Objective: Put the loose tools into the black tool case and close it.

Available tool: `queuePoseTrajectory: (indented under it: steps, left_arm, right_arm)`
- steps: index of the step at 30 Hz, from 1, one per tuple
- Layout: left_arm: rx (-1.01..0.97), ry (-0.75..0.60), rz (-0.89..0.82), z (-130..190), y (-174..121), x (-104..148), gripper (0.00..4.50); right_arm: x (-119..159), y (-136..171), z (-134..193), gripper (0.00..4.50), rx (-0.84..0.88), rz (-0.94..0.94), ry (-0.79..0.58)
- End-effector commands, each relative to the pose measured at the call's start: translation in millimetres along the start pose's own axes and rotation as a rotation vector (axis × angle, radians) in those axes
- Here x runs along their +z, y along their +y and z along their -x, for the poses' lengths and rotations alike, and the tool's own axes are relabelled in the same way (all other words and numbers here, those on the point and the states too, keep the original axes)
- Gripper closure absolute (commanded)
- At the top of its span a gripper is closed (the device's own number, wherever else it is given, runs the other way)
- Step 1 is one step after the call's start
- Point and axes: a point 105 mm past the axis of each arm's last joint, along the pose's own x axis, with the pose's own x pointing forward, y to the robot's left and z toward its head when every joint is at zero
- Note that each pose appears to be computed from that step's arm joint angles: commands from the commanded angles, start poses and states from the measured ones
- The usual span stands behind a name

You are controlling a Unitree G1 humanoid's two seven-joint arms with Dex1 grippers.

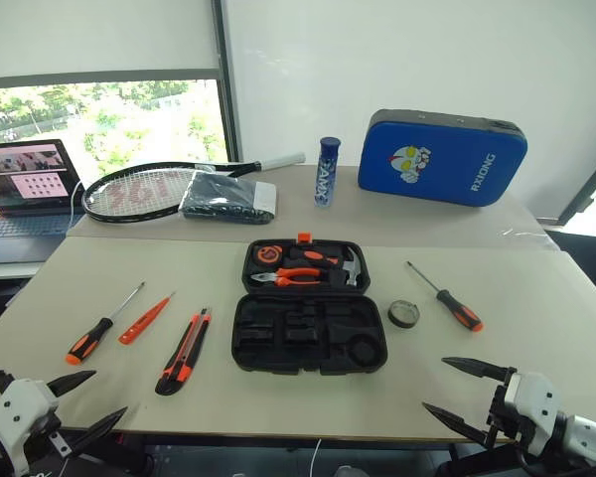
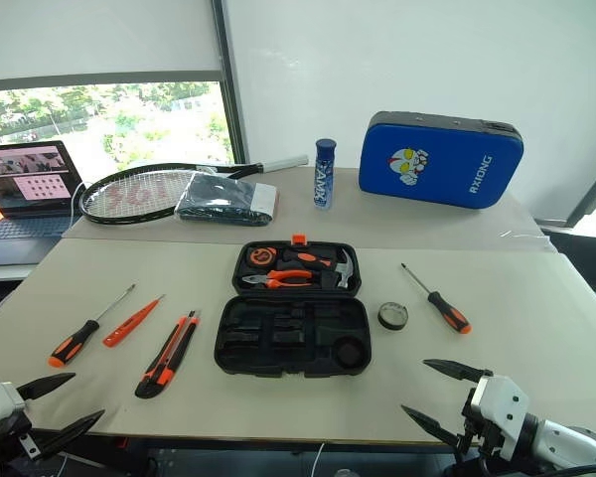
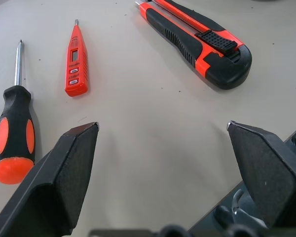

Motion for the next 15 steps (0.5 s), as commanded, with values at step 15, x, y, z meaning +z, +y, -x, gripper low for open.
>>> queuePoseTrajectory:
  steps: [15]
  left_arm:
    - [0.353, -0.025, 0.450, 60, 21, -19, 0.02]
  right_arm:
    - [88, 0, -37, 0.06, 0.046, -0.005, -0.503]
